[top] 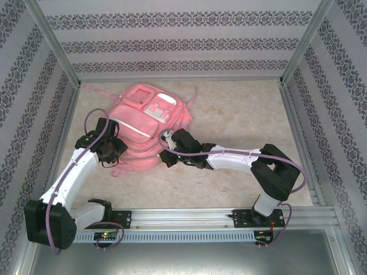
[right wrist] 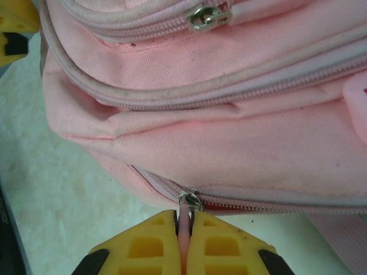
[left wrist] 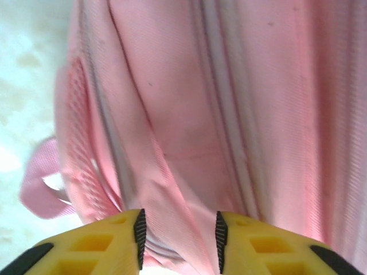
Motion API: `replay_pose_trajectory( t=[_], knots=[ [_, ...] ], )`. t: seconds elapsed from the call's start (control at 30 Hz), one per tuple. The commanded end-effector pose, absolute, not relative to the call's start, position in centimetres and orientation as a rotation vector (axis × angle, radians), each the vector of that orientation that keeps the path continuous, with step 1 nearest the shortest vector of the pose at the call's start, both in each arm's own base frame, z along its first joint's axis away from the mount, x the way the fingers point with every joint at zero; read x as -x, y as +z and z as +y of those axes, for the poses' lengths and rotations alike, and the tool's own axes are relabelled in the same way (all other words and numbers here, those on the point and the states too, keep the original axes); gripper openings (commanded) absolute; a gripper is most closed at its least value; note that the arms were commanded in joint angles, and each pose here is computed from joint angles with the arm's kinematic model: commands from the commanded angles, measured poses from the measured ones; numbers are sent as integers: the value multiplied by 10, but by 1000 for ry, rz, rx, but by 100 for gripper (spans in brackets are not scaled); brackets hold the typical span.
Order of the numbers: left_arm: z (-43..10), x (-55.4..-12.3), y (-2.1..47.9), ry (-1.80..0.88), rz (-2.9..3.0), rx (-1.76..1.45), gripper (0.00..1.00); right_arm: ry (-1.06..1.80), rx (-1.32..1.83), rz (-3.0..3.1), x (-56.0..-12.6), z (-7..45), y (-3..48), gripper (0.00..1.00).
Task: Pack the student bag
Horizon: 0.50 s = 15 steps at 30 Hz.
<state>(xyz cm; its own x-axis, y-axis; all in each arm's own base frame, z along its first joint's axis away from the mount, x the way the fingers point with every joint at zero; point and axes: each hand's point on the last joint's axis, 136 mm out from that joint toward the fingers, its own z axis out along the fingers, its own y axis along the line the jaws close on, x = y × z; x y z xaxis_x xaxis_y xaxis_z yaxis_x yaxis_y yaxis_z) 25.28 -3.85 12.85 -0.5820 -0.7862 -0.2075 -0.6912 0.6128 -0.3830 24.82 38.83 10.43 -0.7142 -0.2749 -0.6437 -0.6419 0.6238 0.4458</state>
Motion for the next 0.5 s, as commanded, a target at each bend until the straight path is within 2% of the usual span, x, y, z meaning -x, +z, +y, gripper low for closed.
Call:
replay_pose_trajectory(
  t=[0.0, 0.27, 0.47],
  knots=[
    [-58, -236, 131, -534, 2483, 1241, 42, 962, 701, 2268, -254, 403, 122, 0],
    [-112, -232, 135, -742, 2447, 1233, 43, 959, 702, 2279, -254, 403, 118, 0],
    [-147, -241, 128, -789, 2427, 1275, 50, 954, 697, 2279, -253, 400, 118, 0]
  ],
)
